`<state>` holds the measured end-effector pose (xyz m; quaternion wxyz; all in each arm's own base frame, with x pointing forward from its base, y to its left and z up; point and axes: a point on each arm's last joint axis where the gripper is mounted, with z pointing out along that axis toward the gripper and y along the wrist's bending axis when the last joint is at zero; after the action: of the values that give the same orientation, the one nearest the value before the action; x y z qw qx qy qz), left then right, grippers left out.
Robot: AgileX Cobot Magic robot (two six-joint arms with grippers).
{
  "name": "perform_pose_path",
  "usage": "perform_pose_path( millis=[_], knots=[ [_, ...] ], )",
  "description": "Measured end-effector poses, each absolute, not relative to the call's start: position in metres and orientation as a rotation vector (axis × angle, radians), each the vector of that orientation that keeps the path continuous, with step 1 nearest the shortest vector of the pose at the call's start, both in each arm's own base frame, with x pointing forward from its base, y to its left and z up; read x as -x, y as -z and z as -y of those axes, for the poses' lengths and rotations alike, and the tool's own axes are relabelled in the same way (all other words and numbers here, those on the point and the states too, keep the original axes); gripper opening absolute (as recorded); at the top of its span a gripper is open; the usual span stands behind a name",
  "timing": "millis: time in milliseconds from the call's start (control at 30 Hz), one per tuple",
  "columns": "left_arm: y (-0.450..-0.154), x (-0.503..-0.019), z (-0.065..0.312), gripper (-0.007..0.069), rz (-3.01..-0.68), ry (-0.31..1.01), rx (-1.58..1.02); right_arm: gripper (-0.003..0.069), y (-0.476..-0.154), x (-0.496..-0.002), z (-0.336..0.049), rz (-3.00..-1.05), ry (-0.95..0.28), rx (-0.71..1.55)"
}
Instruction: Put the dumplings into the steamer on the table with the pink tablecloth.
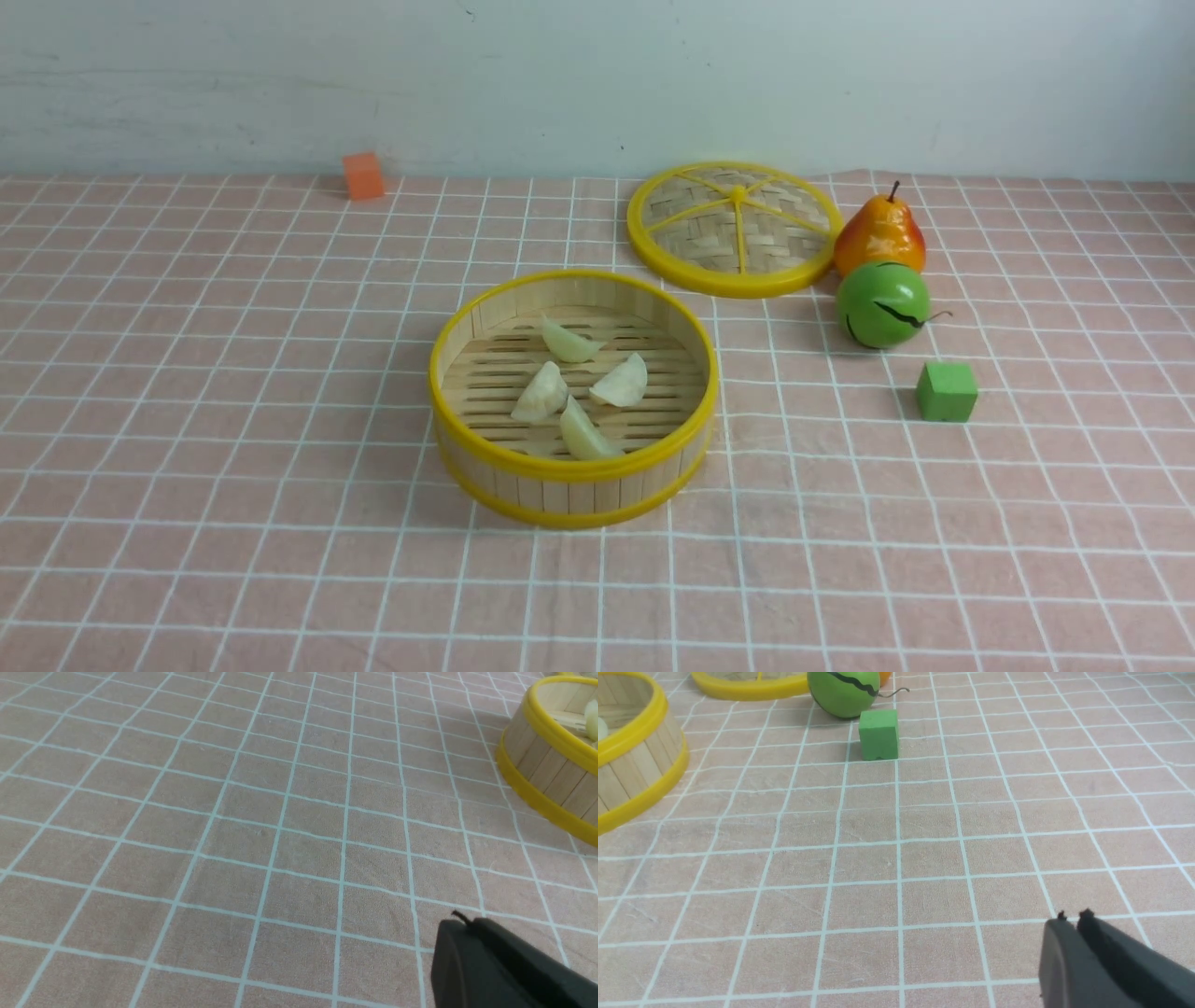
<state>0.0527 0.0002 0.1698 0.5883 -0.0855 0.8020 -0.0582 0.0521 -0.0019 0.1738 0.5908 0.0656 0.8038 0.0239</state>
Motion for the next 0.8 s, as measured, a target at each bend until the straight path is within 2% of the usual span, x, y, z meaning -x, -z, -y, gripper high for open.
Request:
perform_pose_path(
  millis=[800],
  knots=[
    [-0.1698, -0.0527, -0.0002, -0.0012, -1.868, 0.136, 0.199, 0.0076, -0.1738, -0.0521, 0.0019, -1.870, -0.056, -0.153]
  ],
)
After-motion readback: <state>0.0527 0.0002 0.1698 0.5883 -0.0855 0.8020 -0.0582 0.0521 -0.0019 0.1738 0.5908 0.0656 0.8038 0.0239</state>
